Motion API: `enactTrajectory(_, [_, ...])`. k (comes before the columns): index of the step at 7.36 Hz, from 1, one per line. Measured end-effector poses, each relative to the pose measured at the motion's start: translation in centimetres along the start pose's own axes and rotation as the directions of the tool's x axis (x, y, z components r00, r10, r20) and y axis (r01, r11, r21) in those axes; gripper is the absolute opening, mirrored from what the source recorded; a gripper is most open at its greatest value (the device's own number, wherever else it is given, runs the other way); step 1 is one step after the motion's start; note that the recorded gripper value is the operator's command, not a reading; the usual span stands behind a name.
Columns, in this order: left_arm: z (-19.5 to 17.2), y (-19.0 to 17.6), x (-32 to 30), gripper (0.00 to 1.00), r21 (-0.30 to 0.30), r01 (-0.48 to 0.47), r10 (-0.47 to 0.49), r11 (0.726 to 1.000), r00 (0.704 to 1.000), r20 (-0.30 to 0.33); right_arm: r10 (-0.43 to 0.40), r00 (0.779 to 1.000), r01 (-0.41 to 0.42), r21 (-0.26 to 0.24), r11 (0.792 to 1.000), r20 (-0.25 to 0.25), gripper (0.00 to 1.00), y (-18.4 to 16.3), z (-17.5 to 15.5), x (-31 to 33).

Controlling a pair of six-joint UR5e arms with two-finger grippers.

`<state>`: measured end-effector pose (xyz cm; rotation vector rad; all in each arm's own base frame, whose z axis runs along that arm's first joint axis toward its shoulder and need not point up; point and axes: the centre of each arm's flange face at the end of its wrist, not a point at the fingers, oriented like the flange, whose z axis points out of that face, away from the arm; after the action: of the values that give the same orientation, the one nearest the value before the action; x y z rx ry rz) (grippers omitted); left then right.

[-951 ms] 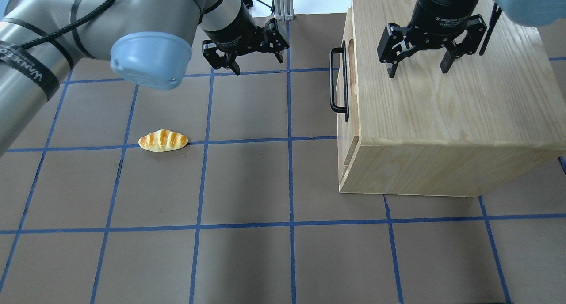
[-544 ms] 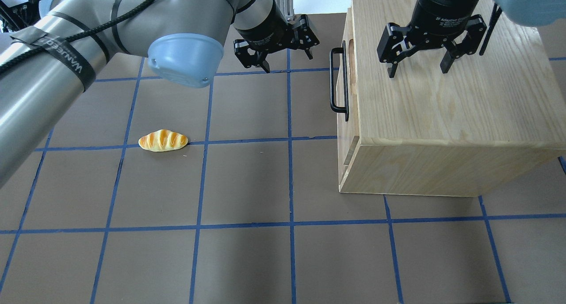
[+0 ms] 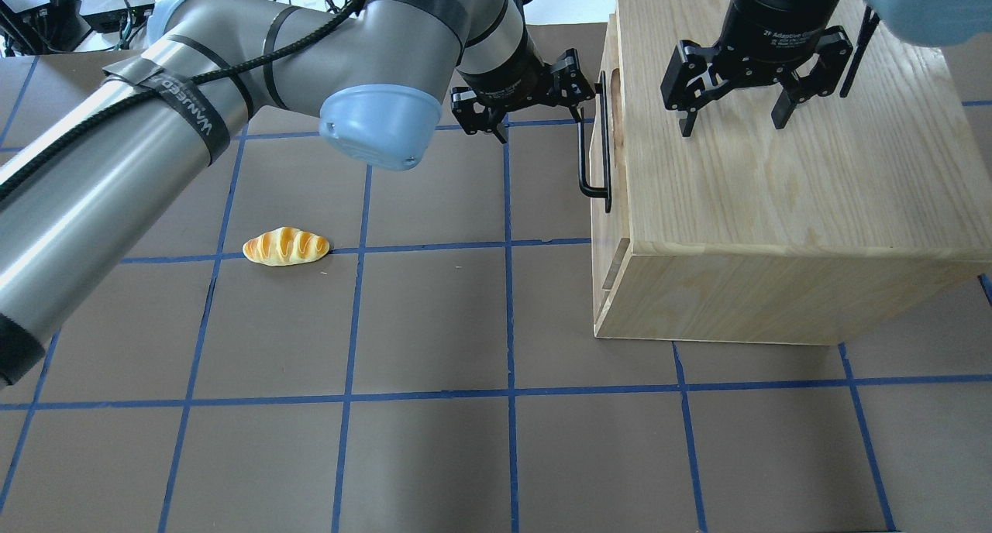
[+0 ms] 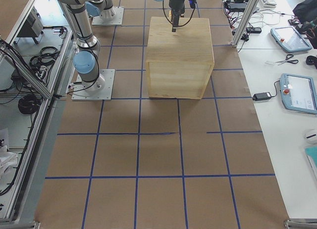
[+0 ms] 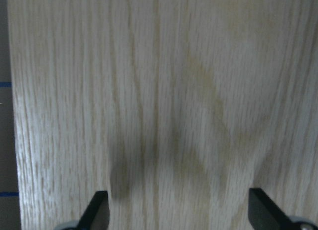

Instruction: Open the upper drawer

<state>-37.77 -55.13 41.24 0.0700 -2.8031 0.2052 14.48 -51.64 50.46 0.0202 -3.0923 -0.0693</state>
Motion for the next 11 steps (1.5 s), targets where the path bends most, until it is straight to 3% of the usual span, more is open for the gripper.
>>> enactTrajectory(11, [3.1, 0.4, 0.6, 1.00, -0.028, -0.037, 0.037, 0.999, 0.999, 0.015, 0.000, 1.000, 0.000, 0.000, 1.000, 0.000, 1.00, 0.0, 0.0, 0.0])
